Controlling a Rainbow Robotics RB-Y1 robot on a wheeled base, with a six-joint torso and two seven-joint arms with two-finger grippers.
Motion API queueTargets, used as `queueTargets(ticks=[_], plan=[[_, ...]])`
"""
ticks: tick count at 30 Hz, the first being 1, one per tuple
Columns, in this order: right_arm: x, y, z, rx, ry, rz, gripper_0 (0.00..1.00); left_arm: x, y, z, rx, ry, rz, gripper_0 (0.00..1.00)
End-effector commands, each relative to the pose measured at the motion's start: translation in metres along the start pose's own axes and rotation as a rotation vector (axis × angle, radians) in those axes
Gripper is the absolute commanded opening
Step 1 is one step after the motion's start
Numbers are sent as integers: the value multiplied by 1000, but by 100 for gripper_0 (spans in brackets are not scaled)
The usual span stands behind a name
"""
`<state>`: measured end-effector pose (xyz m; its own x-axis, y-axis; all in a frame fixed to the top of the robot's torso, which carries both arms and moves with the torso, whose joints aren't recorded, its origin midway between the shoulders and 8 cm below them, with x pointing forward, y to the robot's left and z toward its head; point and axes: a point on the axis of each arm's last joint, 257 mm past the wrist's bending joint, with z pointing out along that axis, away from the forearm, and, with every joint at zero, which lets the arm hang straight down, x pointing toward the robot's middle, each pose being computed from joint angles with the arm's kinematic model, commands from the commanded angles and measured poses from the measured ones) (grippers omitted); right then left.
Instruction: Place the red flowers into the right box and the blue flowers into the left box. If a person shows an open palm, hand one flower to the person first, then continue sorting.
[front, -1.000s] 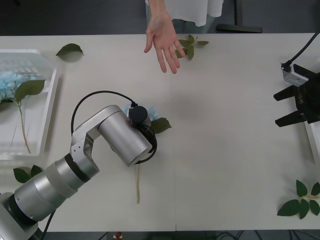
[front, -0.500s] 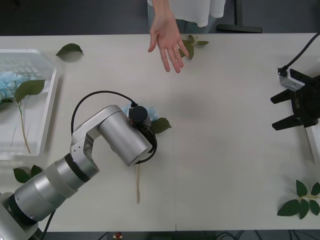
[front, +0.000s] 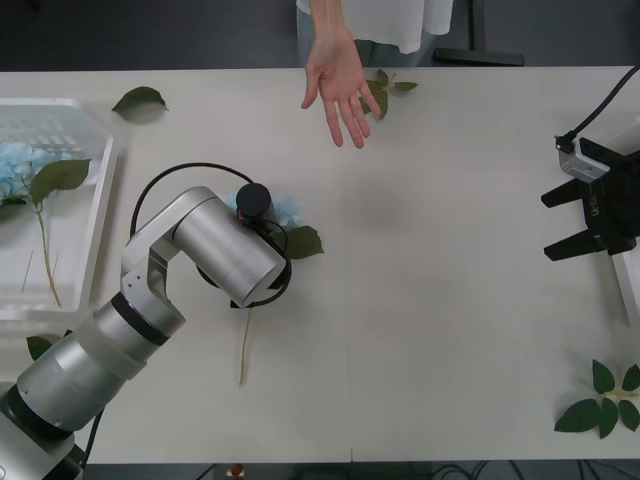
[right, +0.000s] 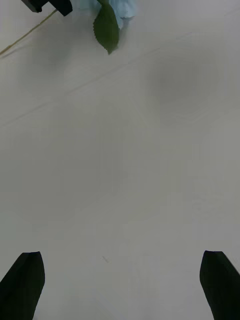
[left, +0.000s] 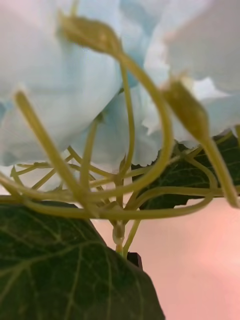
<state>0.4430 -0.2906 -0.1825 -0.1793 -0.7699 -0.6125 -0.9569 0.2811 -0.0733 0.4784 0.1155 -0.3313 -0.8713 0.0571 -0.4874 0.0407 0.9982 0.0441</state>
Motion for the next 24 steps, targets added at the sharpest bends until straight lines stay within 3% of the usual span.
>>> queueTargets(ticks=[1,13,24], plan=[[-13,-3,-2,10,-9,-18,90,-48,-14,-34,46,-121,26,0],[-13,-3,-2,10,-9,-18,90,-74,-45,-138,208,-256,213,0],[-13,-3,-2,10,-9,-18,90,-138,-101,-215,514,-563,238,0]])
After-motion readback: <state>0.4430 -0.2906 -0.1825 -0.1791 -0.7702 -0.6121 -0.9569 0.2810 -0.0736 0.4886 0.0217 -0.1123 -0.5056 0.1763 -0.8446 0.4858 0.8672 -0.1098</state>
